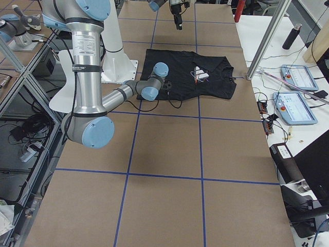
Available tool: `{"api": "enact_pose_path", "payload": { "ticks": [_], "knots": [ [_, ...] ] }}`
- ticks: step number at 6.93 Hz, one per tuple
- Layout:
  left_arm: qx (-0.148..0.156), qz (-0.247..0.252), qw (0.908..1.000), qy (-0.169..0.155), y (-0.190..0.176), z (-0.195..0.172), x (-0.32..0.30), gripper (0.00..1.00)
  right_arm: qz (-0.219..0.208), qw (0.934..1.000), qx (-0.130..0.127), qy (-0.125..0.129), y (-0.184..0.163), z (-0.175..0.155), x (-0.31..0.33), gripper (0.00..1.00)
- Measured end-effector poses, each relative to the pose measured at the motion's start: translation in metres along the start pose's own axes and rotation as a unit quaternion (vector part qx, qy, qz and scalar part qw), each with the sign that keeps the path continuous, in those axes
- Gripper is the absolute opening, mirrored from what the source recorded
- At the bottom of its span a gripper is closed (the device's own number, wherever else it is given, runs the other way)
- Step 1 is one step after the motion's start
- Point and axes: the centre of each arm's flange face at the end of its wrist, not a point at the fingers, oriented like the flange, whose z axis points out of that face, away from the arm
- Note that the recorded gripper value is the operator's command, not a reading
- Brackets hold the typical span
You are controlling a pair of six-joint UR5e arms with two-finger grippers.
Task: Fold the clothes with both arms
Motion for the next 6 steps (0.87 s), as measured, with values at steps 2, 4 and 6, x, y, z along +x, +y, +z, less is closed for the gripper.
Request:
{"api": "enact_pose_path", "payload": {
  "ticks": [2, 4, 6],
  "knots": [
    [0.0, 0.001, 1.0, 0.001, 0.001, 0.0, 0.001, 0.99, -0.012, 0.9995, -0.023, 0.018, 0.033, 0.042, -0.011, 0.99],
    [0.001, 0.002, 1.0, 0.001, 0.001, 0.0, 0.001, 0.99, -0.011, 0.9991, -0.029, 0.029, 0.04, 0.054, -0.006, 0.84],
    [0.0, 0.002, 1.0, 0.001, 0.002, 0.0, 0.001, 1.0, -0.008, 0.9989, -0.027, 0.036, 0.036, 0.063, -0.003, 0.77]
  ]
}}
